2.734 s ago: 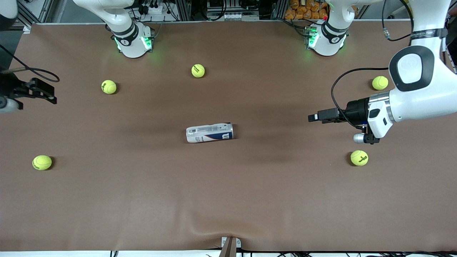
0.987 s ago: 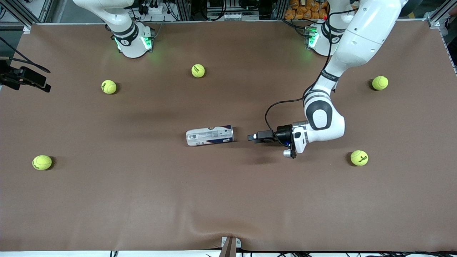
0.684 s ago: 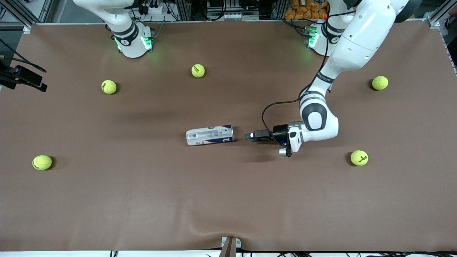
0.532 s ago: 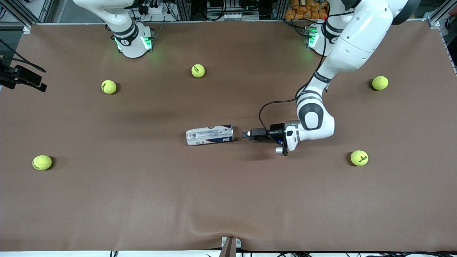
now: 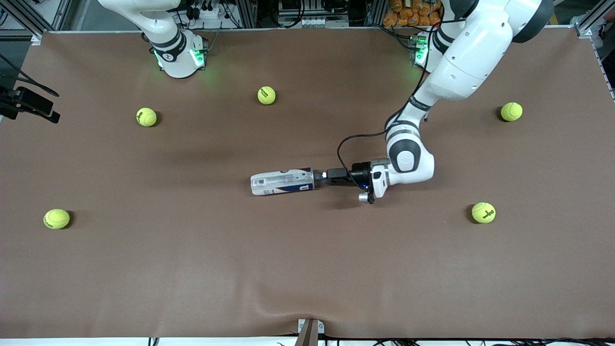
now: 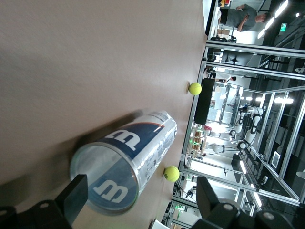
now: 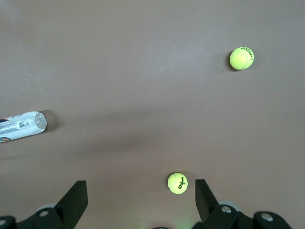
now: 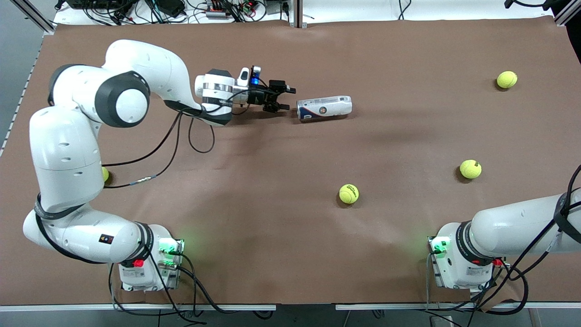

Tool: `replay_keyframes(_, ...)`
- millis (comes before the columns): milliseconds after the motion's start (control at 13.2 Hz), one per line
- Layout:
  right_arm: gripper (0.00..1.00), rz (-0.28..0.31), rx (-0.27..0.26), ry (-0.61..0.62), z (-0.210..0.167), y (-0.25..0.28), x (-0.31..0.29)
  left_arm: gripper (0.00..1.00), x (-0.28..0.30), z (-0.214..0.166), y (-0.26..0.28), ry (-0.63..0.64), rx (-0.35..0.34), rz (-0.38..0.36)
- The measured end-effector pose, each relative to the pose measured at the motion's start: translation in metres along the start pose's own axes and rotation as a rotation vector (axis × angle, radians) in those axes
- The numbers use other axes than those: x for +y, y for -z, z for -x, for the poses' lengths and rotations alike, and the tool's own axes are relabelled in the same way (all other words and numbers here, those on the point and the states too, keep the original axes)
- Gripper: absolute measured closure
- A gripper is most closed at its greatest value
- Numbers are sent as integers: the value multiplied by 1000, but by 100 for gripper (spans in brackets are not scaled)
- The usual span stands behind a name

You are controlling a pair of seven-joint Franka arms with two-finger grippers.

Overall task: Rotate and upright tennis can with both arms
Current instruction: 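Grasp the open end of the can with the left gripper, then lift the can with the left gripper and rotate it upright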

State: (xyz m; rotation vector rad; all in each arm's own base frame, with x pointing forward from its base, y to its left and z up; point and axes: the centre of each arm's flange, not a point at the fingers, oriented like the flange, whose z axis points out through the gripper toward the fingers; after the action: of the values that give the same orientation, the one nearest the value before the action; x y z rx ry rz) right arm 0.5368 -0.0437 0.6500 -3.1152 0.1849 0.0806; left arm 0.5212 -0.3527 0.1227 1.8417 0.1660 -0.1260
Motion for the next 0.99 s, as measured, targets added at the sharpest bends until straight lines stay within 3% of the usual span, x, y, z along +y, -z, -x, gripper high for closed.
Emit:
replay_keyframes(532, 0, 0, 1, -5, 0, 0, 3, 0, 5, -1, -25, -11, -12, 24)
replay_keyframes(987, 0, 0, 1, -7, 0, 1, 4, 69, 2, -6, -26, -12, -16, 41)
